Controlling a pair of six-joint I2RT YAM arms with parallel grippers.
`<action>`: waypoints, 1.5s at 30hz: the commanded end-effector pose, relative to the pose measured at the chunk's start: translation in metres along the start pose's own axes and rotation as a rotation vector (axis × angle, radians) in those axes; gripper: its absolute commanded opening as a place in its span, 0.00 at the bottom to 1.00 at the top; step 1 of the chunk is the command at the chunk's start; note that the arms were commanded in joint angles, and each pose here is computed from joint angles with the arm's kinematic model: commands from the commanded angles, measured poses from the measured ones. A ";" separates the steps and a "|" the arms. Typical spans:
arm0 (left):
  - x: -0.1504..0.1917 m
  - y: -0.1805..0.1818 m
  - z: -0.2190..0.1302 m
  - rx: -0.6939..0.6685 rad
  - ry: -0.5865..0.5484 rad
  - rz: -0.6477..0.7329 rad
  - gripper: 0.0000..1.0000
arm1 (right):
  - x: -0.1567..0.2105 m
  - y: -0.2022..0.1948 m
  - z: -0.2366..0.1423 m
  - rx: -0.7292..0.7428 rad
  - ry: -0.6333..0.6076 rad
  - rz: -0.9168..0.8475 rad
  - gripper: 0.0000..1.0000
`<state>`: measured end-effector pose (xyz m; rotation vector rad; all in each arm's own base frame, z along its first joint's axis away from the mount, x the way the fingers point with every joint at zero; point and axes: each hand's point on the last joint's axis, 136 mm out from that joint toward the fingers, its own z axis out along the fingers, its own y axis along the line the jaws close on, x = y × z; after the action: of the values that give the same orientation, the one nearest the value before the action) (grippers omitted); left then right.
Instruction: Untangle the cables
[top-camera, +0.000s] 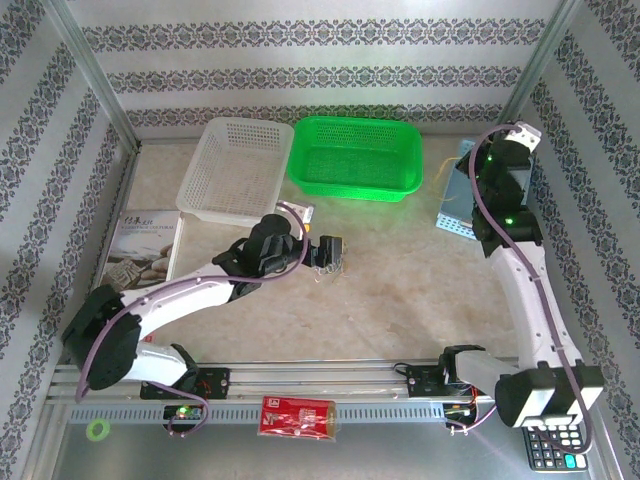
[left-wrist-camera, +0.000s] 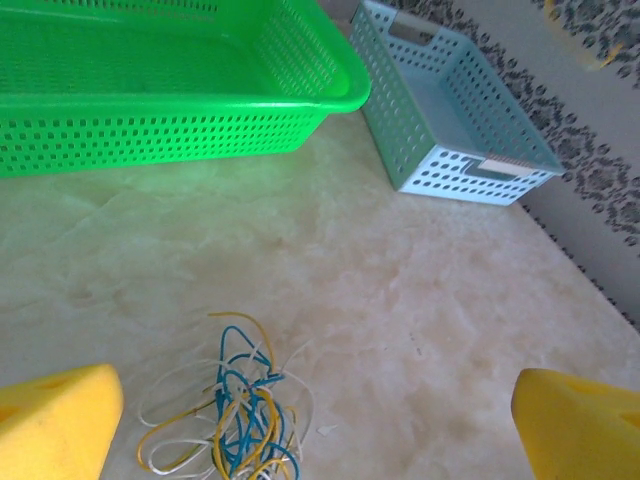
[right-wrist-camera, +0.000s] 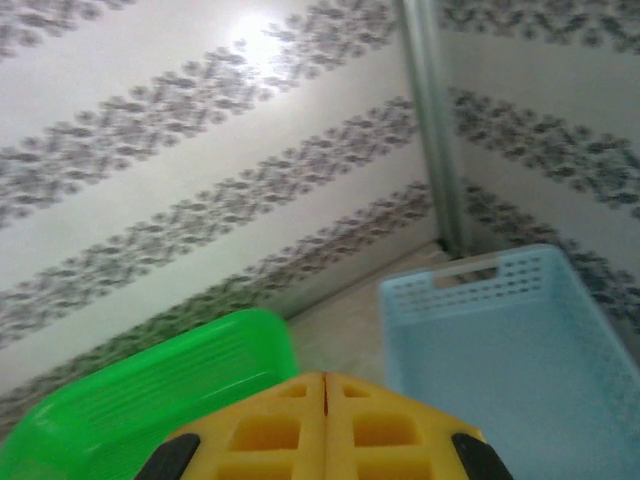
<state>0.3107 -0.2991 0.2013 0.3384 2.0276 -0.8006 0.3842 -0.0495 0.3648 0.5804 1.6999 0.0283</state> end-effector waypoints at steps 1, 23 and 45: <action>-0.014 -0.016 -0.016 0.037 -0.018 -0.018 1.00 | 0.000 -0.029 0.015 0.137 -0.049 -0.010 0.00; -0.046 -0.026 -0.073 0.054 -0.137 -0.011 1.00 | 0.152 -0.108 0.133 0.372 0.405 -0.012 0.00; -0.054 -0.026 -0.085 0.070 -0.204 -0.060 1.00 | 0.270 -0.092 0.098 0.218 0.879 0.316 0.00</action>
<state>0.2756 -0.2593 0.2776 0.2556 1.8769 -0.8707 0.4317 -0.0654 0.0589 1.0699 2.4449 0.2821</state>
